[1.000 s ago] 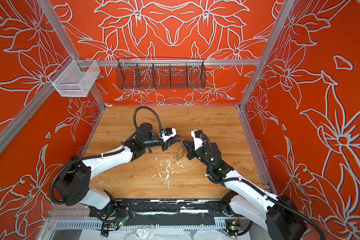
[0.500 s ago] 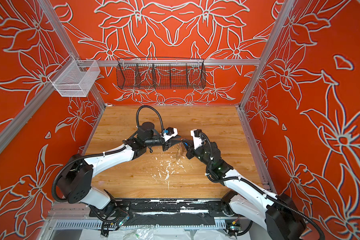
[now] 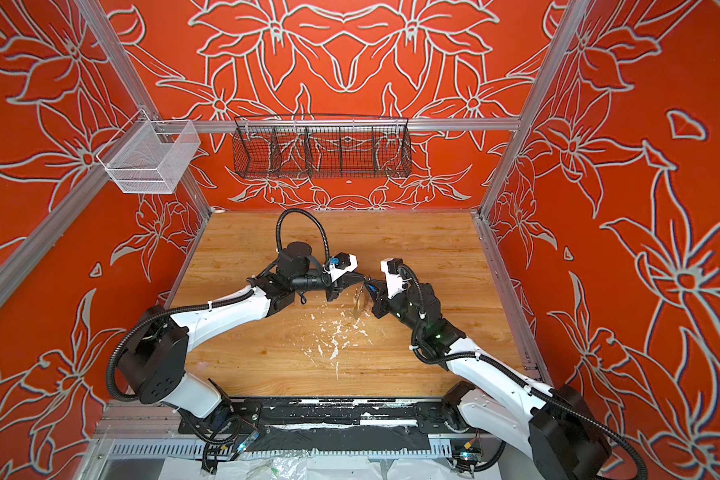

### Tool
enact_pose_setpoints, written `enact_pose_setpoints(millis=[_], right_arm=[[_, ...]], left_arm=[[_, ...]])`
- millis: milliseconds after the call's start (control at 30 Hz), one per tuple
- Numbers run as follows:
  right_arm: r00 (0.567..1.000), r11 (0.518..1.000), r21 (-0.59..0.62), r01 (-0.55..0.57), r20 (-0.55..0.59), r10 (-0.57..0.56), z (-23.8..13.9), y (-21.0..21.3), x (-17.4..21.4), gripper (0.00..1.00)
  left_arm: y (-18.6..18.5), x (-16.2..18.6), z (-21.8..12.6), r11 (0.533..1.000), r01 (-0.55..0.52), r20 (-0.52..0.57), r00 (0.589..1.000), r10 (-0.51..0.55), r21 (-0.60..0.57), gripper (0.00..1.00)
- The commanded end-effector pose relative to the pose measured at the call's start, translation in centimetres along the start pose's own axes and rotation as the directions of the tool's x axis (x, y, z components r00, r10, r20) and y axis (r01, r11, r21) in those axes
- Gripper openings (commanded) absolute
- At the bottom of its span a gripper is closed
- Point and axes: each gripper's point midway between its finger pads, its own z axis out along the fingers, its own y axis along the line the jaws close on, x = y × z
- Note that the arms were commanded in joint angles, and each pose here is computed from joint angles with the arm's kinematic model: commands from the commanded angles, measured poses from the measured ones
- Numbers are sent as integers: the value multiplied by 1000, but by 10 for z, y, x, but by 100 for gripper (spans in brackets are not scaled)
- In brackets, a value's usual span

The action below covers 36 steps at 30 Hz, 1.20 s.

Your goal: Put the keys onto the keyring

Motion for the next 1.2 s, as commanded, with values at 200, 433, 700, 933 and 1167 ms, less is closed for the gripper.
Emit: enact_pose_setpoints(millis=[200, 433, 700, 933, 1167], right_arm=[[997, 999, -48, 5, 74, -2, 0, 13, -26, 0], [997, 999, -44, 11, 79, -7, -2, 13, -28, 0], [997, 1000, -26, 10, 81, -8, -3, 10, -26, 0], [996, 1000, -5, 4, 87, -3, -4, 5, -23, 0], [994, 999, 45, -6, 111, 1, -7, -7, -19, 0]], left_arm=[[1, -3, 4, 1000, -12, 5, 1000, 12, 23, 12], [2, -1, 5, 1000, -13, 0, 1000, 13, 24, 3], [1, -3, 3, 1000, -24, 10, 1000, 24, 20, 0], [-1, -8, -6, 999, -34, 52, 998, 34, -2, 0], [1, -14, -22, 996, -52, 158, 985, 62, -66, 0]])
